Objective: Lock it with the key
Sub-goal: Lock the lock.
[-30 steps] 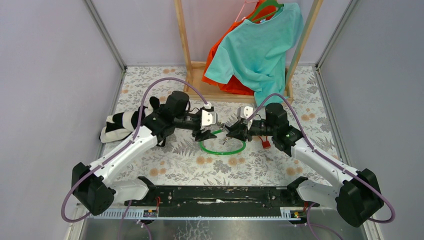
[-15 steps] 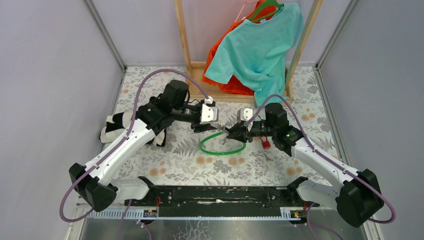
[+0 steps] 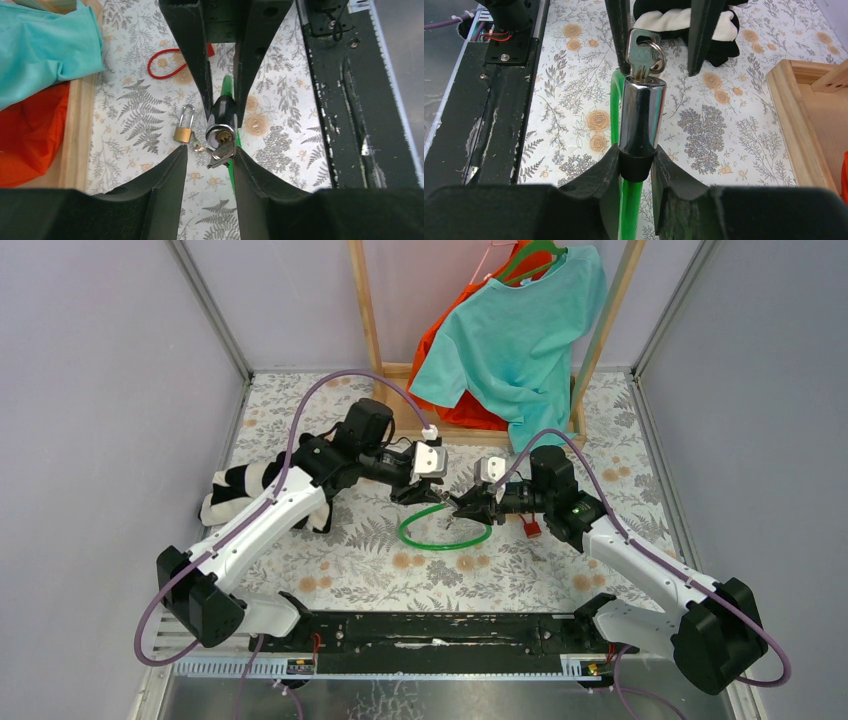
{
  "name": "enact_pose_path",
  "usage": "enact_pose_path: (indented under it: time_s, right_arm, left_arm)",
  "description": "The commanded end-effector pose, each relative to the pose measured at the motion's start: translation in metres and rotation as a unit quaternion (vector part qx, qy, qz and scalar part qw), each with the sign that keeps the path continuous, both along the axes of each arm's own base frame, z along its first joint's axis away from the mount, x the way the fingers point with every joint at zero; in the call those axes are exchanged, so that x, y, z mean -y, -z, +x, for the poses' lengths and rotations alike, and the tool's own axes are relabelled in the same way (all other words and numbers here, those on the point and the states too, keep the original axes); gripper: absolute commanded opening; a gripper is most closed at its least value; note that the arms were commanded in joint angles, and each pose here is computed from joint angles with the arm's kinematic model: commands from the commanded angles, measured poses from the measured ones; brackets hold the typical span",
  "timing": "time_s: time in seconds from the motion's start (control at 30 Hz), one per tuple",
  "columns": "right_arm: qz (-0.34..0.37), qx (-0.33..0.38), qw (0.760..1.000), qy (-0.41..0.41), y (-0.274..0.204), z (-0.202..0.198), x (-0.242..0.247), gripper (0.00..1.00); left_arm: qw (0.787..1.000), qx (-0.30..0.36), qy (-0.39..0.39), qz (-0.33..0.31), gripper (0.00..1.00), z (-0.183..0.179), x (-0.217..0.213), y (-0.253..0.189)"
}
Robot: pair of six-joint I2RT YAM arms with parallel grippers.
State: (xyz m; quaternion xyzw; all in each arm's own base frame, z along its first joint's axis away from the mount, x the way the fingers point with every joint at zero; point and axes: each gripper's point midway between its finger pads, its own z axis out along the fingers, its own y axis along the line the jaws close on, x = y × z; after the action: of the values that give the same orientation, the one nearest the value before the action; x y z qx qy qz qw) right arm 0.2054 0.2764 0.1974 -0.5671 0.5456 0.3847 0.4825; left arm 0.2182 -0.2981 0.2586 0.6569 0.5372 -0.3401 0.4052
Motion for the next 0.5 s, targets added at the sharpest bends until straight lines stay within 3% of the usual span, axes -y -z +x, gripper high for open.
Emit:
enact_pose_path:
  time_s: [0.0,0.27,0.47]
  right_arm:
    - [-0.029,-0.018,0.999,0.002,0.0181,-0.0042,0.0044,0.00]
    - [-0.032,-0.017,0.999,0.004,0.0206,-0.0032,0.0050,0.00]
    - [-0.036,-0.019,0.999,0.007,0.0240,-0.0017,0.0051,0.00]
  left_arm:
    - [0.999,-0.019,0.012,-0.028,0.44,-0.0089,0.0079,-0.0188]
    - [0.999,-0.027,0.009,-0.028,0.36,-0.0135,0.0048,-0.0174]
    - [0.997,-0.072,-0.017,-0.024,0.23,-0.0168,0.0034,-0.0146]
